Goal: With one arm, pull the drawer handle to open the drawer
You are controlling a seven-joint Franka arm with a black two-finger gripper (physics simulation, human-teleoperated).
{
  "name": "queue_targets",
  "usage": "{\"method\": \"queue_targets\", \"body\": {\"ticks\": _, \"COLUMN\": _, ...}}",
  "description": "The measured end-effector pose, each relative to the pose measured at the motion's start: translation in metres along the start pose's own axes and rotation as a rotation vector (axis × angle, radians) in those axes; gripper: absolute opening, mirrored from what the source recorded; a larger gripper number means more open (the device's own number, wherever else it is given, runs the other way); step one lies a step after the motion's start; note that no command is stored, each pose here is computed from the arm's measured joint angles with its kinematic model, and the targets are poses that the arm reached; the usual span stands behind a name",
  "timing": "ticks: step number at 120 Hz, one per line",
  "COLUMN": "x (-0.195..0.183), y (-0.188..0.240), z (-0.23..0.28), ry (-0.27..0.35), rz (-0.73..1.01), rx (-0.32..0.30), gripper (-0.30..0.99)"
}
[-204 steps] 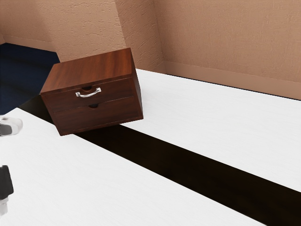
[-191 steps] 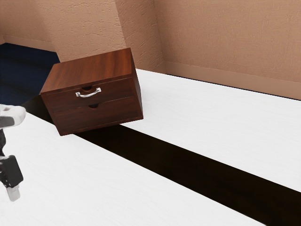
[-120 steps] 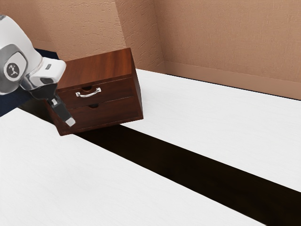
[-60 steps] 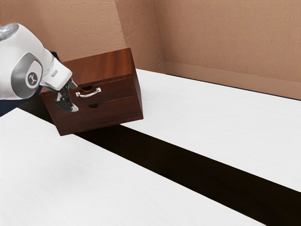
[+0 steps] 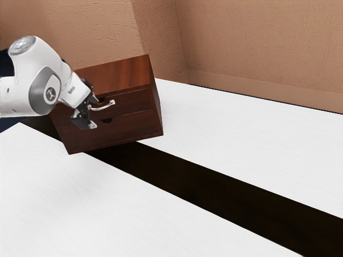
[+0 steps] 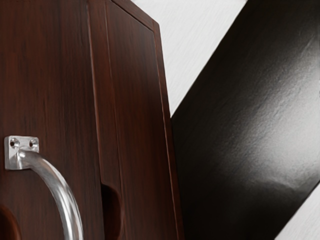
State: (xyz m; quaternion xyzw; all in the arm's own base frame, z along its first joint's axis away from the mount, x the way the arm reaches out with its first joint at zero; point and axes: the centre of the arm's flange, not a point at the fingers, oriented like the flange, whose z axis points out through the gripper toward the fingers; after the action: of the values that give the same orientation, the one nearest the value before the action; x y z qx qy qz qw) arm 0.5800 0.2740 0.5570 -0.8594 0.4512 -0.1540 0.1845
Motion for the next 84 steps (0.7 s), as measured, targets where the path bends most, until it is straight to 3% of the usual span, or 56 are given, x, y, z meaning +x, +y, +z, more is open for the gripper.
{"method": "queue_targets", "body": {"ticks": 84, "x": -0.004, "y": 0.0, "z": 0.018, "ry": -0.011, "rz": 0.036, "rx": -0.006, "gripper": 0.69}}
